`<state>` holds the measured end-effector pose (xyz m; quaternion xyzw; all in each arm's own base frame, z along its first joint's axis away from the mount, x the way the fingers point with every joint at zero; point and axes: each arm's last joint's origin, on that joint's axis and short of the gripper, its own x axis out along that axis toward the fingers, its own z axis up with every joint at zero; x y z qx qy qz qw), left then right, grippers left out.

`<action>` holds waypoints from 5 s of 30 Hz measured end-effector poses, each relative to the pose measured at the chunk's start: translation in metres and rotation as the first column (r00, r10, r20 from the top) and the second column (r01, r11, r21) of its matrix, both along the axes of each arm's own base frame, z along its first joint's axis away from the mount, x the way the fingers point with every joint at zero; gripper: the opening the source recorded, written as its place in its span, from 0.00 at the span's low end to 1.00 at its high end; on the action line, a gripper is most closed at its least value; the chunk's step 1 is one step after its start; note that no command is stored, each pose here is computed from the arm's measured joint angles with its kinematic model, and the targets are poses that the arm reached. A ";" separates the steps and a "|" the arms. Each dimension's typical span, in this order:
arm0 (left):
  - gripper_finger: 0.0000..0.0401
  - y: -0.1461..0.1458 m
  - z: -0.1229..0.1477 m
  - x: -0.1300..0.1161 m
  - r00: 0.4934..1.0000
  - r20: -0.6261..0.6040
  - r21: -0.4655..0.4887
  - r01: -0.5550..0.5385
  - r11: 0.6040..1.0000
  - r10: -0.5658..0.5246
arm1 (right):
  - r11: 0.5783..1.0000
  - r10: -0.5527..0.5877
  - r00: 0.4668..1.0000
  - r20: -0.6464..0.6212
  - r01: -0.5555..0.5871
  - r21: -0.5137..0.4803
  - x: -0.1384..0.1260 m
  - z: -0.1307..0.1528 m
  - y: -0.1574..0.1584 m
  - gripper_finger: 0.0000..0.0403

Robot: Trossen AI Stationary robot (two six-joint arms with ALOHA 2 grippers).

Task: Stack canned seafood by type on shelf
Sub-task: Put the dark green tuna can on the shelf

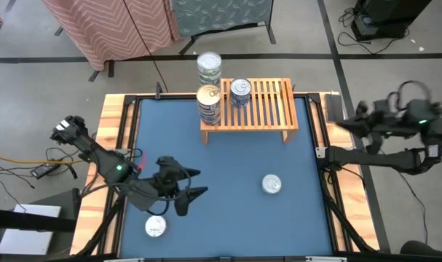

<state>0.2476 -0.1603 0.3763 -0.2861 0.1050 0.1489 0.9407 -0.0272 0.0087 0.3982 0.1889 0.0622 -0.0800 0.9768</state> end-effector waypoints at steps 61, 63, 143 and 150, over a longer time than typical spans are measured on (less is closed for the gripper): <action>0.86 0.118 -0.086 0.002 0.817 0.457 -0.508 0.565 0.651 -0.353 | 0.979 0.088 0.983 -0.160 -0.055 0.199 0.136 -0.143 0.067 0.00; 0.86 0.130 -0.072 -0.014 0.816 0.470 -0.456 0.551 0.699 -0.337 | 0.975 0.104 0.992 -0.078 -0.086 0.205 0.129 -0.133 0.059 0.00; 0.86 0.112 -0.180 -0.096 0.988 0.091 -0.503 -0.063 0.862 0.125 | 0.944 0.090 0.927 -0.365 0.038 0.328 0.142 -0.225 0.064 0.00; 0.86 0.108 -0.180 -0.087 0.983 0.134 -0.523 -0.038 0.852 0.126 | 0.975 0.000 0.804 -0.595 0.132 0.178 0.164 -0.209 0.080 0.00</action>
